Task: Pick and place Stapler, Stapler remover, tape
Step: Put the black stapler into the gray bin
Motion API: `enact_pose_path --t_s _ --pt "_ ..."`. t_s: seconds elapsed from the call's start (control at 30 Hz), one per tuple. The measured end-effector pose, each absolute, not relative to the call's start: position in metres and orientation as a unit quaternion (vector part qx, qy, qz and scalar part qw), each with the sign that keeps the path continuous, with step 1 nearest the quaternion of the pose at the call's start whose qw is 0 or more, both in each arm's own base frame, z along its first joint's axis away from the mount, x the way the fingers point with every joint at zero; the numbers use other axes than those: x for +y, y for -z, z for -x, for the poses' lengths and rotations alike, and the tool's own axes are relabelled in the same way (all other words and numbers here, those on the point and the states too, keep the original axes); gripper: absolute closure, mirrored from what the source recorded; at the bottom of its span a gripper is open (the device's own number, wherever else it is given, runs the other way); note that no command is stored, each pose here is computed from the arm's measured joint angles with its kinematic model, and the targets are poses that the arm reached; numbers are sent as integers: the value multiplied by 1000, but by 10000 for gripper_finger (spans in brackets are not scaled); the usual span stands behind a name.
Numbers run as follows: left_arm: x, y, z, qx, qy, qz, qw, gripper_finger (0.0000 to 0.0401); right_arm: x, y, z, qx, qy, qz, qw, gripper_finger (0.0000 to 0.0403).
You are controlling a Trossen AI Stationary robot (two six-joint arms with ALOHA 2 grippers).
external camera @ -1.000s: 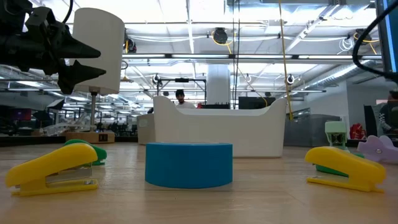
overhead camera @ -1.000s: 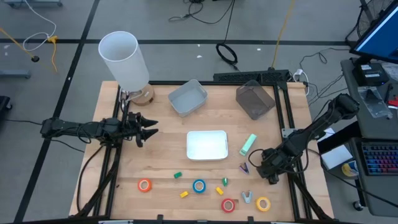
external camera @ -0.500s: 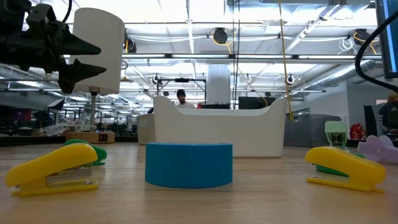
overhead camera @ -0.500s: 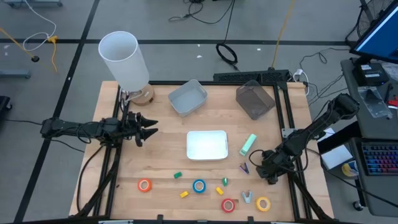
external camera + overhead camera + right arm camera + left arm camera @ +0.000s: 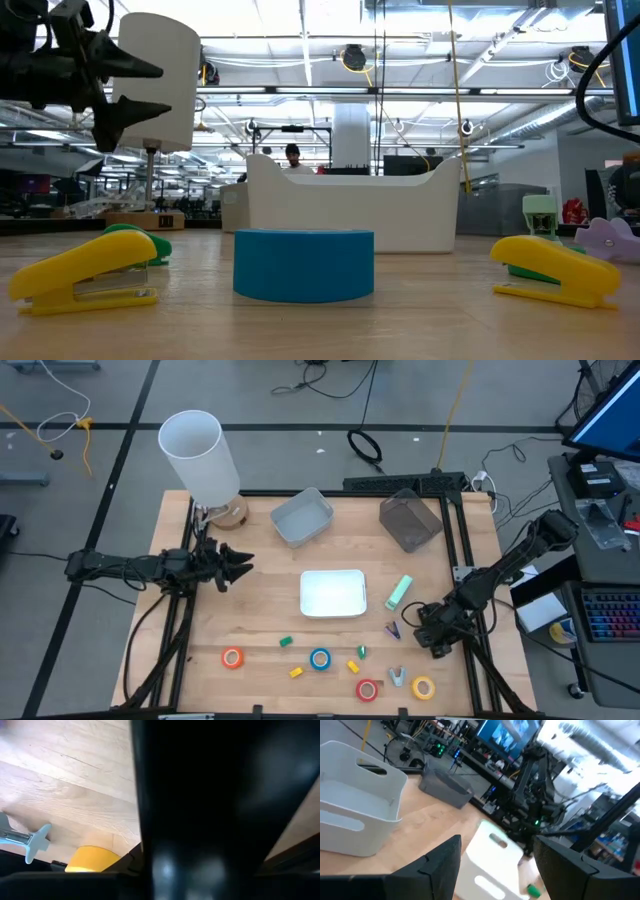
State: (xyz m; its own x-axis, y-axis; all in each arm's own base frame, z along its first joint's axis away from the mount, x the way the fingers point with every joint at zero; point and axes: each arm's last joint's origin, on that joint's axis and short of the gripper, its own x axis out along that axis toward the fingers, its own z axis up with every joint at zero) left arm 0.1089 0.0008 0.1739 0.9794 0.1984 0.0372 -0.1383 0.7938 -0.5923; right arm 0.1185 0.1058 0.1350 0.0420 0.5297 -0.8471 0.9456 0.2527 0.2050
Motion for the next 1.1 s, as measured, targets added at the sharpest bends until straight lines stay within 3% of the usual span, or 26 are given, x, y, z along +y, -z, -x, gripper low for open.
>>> enact_pose_path --t_s 0.6,0.87,1.1 --pt "3 -195 -105 -161 -84 329 927 153 116 -193 -133 641 184 -572 478 288" --pt "3 -196 -105 -168 -82 328 926 153 121 -236 -150 554 144 -584 575 288" --pt "3 -202 -104 -195 -78 308 928 153 110 -248 -166 468 137 -573 659 288"
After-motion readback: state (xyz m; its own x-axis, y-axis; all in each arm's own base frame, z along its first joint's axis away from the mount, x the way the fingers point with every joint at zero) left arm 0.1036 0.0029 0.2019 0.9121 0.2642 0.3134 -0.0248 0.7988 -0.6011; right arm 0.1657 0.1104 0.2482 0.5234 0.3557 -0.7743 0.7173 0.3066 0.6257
